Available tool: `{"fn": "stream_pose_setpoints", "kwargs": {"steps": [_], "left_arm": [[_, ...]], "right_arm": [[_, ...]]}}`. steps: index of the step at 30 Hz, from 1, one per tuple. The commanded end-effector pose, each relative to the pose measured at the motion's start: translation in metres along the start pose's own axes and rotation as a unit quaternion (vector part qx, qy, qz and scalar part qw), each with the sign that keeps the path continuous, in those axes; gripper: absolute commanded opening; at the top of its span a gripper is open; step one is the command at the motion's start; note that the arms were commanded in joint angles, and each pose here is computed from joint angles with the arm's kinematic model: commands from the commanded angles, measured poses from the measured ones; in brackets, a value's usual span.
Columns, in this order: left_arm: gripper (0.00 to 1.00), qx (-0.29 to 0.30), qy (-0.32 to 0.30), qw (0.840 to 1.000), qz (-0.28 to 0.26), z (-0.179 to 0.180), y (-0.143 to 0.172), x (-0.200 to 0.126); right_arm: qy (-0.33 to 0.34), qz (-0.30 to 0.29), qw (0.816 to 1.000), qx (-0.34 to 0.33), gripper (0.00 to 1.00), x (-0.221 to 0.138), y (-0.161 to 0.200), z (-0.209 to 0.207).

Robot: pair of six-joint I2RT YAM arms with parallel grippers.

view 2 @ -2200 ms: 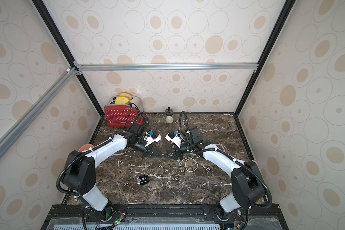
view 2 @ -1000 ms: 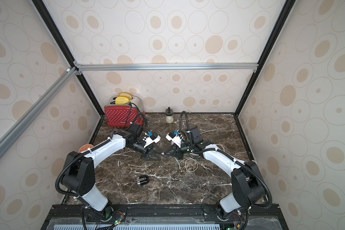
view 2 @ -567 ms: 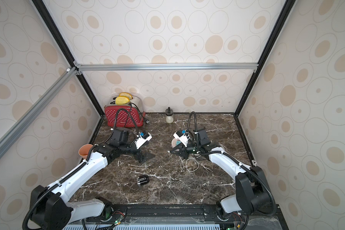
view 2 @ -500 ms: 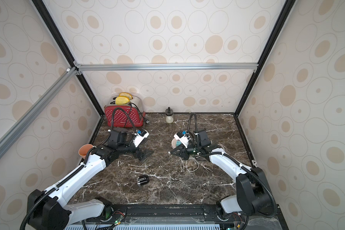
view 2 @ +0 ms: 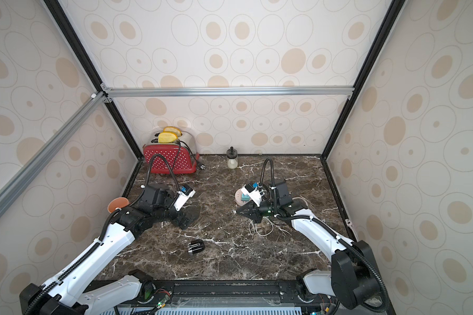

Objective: Charge the electric shaver
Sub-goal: Pick up the electric shaver from the center of the board.

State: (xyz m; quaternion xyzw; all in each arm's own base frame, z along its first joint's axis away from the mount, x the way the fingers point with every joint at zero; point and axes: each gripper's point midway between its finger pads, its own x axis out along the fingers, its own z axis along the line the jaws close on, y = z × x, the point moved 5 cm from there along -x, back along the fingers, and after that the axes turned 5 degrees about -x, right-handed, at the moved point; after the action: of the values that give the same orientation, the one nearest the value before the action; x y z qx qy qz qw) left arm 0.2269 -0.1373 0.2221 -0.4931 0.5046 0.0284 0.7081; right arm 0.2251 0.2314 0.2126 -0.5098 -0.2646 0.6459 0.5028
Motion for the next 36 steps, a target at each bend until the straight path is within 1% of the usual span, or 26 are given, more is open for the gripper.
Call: {"fn": "stream_pose_setpoints", "kwargs": {"steps": [1,3,5,8,10,14,15,18,23,25,29,33,34,36], "left_arm": [[0.94,0.114,0.051,0.987,0.104,-0.021,0.04,-0.006],[0.94,0.157,0.092,0.978,0.105,-0.033,0.053,-0.004],[0.95,0.192,0.124,0.969,0.093,-0.042,0.062,-0.003],[0.96,0.216,0.146,0.962,0.081,-0.049,0.068,0.001],[0.96,0.229,0.16,0.956,0.091,-0.053,0.073,0.004],[0.99,0.257,0.172,0.94,0.143,-0.059,0.085,0.016],[0.99,0.26,0.175,0.938,0.146,-0.06,0.086,0.019],[0.99,0.263,0.184,0.936,0.143,-0.068,0.086,0.031],[0.99,0.285,0.146,0.932,0.167,-0.065,0.092,0.052],[0.99,0.288,0.14,0.932,0.171,-0.064,0.094,0.058],[0.99,0.277,0.132,0.937,0.169,-0.063,0.093,0.067],[0.99,0.272,0.128,0.934,0.196,-0.06,0.106,0.074],[0.99,0.273,0.121,0.936,0.186,-0.059,0.104,0.078],[0.98,0.272,0.116,0.936,0.189,-0.058,0.107,0.081]], "right_arm": [[-0.007,0.007,1.0,0.01,0.0,-0.001,0.009,0.004],[-0.007,0.011,1.0,0.011,0.0,-0.002,0.012,0.005],[-0.007,0.014,1.0,0.01,0.0,-0.003,0.014,0.007],[-0.006,0.015,1.0,0.011,0.0,-0.003,0.017,0.008],[-0.007,0.016,1.0,0.015,0.0,-0.002,0.02,0.007],[-0.012,0.016,1.0,0.021,0.0,0.0,0.023,0.006],[-0.012,0.015,1.0,0.02,0.0,0.001,0.023,0.005],[-0.016,0.016,1.0,0.022,0.0,0.002,0.023,0.004],[-0.018,0.016,0.999,0.024,0.0,0.004,0.024,0.003],[-0.019,0.018,0.999,0.025,0.0,0.004,0.026,0.003],[-0.021,0.021,0.999,0.027,0.0,0.005,0.029,0.002],[-0.025,0.022,0.999,0.024,0.0,0.006,0.032,0.003],[-0.028,0.022,0.999,0.023,0.0,0.006,0.032,0.004],[-0.033,0.022,0.999,0.018,0.0,0.006,0.034,0.005]]}}
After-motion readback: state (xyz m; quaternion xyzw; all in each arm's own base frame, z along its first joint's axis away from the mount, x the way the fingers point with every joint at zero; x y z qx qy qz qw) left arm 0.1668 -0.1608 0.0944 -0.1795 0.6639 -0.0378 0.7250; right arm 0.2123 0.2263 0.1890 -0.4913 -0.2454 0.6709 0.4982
